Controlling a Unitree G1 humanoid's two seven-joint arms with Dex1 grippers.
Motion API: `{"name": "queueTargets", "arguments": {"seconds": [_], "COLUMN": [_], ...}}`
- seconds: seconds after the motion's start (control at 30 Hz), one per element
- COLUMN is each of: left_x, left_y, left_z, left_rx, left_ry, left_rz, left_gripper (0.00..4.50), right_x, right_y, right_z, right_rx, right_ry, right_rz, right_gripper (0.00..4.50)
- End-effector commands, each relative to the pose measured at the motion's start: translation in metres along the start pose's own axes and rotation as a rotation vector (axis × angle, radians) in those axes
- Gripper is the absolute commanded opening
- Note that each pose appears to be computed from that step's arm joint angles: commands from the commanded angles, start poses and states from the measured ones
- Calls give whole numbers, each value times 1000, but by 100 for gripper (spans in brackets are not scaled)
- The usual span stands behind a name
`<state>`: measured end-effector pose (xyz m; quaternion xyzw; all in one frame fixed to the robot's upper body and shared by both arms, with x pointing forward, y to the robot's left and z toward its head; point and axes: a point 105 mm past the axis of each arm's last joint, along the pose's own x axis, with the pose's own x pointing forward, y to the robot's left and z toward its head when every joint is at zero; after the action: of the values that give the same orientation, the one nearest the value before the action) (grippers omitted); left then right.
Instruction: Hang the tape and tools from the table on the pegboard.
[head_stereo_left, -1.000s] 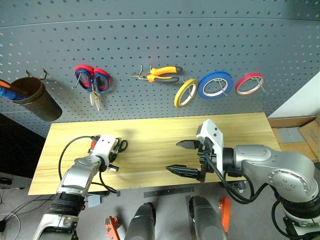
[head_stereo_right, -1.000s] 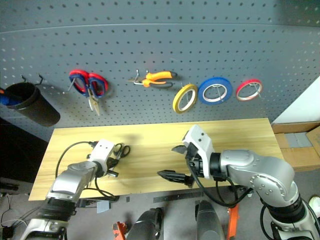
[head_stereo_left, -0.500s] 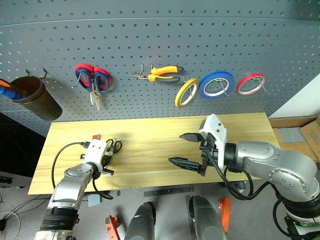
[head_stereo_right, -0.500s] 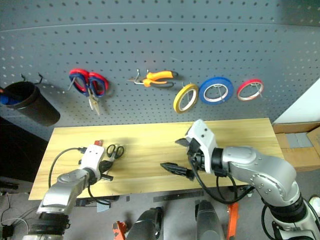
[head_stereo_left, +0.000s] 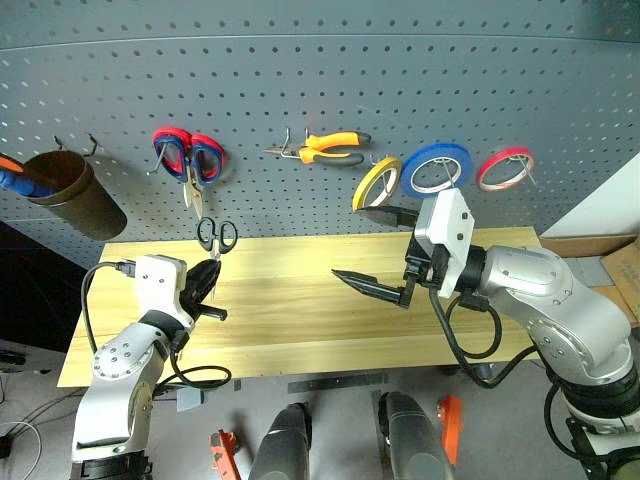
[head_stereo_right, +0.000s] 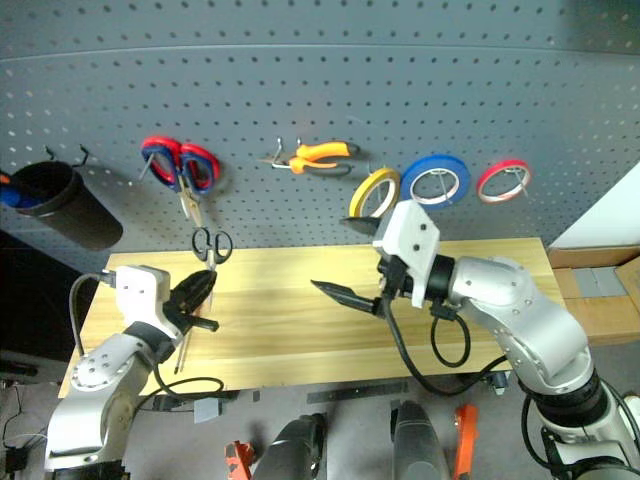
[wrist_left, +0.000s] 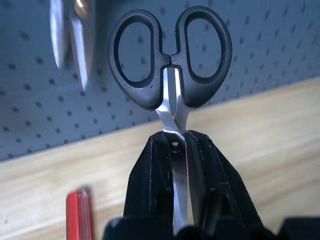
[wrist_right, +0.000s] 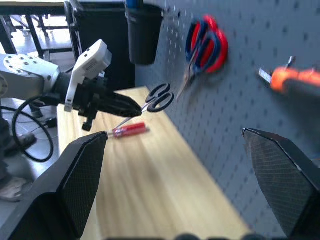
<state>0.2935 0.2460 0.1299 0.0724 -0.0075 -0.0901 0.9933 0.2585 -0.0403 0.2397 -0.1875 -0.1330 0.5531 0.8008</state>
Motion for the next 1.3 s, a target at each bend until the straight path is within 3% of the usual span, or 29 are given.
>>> {"name": "queueTargets", "arguments": {"seconds": [0.03,0.4,0.8,1.03,1.3], "left_x": [-9,-4,-12,-15,-11], "left_y": [6,-4,-29,-14,-5], "left_z": [27,58,65,75,76], "left_rx": [44,42,229,256,200], "left_ry": [-106,-213,-272,-333,-328], "left_rz": [33,14,-79,65,99], "left_gripper": [13,13,13,13,13], "right_x": [-2,2,-5,-4,-2], "right_y": [1,-2,-15,-12,-11], "right_z": [19,20,9,3,5], "right_rx": [-107,-165,-173,-183,-191], "right_ry": [-82,-100,-79,-73,-77], "right_rz": [33,33,21,24,36], "right_gripper": [450,450,450,450,450]}}
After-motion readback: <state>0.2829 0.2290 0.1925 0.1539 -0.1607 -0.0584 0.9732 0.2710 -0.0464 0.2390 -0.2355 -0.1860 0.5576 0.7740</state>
